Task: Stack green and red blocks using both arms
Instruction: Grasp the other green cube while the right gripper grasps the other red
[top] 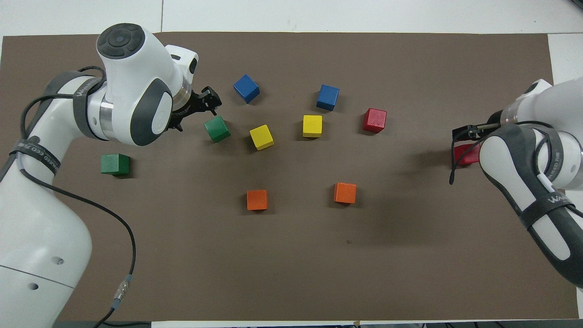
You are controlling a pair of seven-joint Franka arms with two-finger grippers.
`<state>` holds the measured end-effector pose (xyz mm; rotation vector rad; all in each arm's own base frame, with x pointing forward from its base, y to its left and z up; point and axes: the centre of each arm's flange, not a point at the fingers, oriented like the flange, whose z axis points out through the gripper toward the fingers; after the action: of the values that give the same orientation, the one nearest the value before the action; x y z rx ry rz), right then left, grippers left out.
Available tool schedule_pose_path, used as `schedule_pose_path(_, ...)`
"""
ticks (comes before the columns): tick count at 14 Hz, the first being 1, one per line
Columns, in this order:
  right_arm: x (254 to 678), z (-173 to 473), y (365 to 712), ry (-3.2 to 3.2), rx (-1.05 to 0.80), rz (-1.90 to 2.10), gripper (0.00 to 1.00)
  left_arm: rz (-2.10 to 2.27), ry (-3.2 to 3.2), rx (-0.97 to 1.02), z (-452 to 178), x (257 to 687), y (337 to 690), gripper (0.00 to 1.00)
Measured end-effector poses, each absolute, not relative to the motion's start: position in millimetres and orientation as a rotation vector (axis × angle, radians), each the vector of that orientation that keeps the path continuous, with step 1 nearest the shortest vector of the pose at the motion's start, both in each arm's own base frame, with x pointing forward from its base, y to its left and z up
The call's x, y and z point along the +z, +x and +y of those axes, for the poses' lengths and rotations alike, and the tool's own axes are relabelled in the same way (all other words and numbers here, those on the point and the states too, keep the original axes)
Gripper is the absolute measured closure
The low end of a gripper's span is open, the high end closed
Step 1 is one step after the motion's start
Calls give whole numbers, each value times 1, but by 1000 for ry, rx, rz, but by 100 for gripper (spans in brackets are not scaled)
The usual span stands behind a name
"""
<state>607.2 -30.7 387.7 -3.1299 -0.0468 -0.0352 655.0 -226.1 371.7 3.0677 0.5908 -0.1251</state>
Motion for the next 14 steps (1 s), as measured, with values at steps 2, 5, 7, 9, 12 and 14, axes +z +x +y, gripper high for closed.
schedule_pose_path(2,420,19,619,-3171,-44,3,0,590,3056,-79,-232,367,661,0)
schedule_pose_path(5,433,77,633,-3173,-83,134,0,576,3056,-33,-235,356,661,0)
schedule_pose_path(7,434,112,650,-3165,-98,236,0,540,3076,-32,-246,336,651,0)
schedule_pose_path(9,423,131,668,-3161,-101,280,0,513,3087,-41,-256,324,643,0)
schedule_pose_path(12,397,137,689,-3139,-110,334,0,509,3087,-32,-255,314,639,0)
schedule_pose_path(14,384,142,697,-3122,-149,337,0,510,3087,-28,-254,310,638,0)
